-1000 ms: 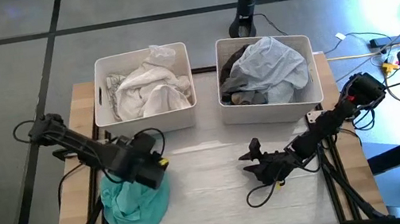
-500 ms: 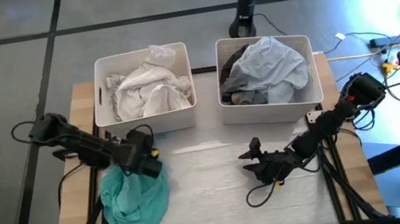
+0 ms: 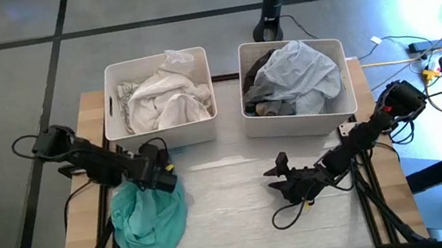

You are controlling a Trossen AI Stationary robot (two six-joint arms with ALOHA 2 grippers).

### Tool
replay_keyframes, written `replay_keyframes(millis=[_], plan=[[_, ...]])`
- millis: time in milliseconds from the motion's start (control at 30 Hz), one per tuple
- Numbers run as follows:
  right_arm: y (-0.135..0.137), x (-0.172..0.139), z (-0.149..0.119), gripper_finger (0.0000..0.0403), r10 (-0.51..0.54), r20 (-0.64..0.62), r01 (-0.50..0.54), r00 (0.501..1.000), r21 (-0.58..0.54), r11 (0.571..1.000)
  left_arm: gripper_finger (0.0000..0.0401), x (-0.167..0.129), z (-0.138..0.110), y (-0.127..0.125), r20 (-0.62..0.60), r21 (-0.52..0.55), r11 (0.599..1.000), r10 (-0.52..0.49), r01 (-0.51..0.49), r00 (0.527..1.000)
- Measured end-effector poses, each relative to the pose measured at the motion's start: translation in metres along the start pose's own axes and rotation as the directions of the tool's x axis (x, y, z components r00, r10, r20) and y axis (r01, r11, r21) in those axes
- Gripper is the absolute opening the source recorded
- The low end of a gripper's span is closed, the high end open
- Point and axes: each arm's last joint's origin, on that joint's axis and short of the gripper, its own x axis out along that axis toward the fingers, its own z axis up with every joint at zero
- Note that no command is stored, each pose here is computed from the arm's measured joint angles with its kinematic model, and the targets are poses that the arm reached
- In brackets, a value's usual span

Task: Sort clothes
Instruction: Put the dark blue sock into the right white bin

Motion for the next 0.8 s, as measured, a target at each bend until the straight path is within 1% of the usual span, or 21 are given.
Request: replay_keyframes(millis=[67, 200, 333, 367, 467, 567, 700, 800], plan=[[0.0, 0.0, 0.0, 0.022, 0.0, 0.0, 0.0, 1.0, 0.0, 1.0, 0.0147, 0.001, -0.001, 0.001, 0.0, 0.021, 1.0, 0.004, -0.004, 1.0], [0.0, 0.0, 0.0, 0.022, 0.0, 0.0, 0.0, 1.0, 0.0, 1.0, 0.0087, 0.003, -0.002, 0.001, 0.001, 0.09, 0.996, 0.002, -0.002, 1.0], [0.0, 0.0, 0.0, 0.022, 0.0, 0.0, 0.0, 1.0, -0.001, 1.0, 0.0022, 0.003, -0.002, -0.002, 0.0, 0.146, 0.989, -0.03, 0.029, 1.0], [0.0, 0.0, 0.0, 0.022, 0.0, 0.0, 0.0, 1.0, -0.001, 1.0, 0.0012, 0.003, -0.002, -0.003, 0.001, 0.155, 0.987, -0.037, 0.037, 0.999], [0.0, 0.0, 0.0, 0.022, 0.0, 0.0, 0.0, 1.0, -0.001, 1.0, 0.0012, 0.001, -0.001, -0.005, 0.007, 0.177, 0.983, -0.055, 0.053, 0.998], [0.0, 0.0, 0.0, 0.022, 0.0, 0.0, 0.0, 1.0, -0.001, 1.0, 0.0016, -0.007, 0.002, -0.011, 0.028, 0.202, 0.976, -0.093, 0.085, 0.995], [0.0, 0.0, 0.0, 0.022, 0.0, 0.0, 0.0, 1.0, -0.001, 1.0, 0.0006, -0.027, 0.01, -0.022, 0.064, 0.242, 0.959, -0.167, 0.147, 0.984], [0.0, 0.0, 0.0, 0.022, 0.0, 0.0, 0.0, 1.0, -0.001, 1.0, 0.0009, -0.047, 0.019, -0.031, 0.097, 0.266, 0.942, -0.237, 0.205, 0.967]])
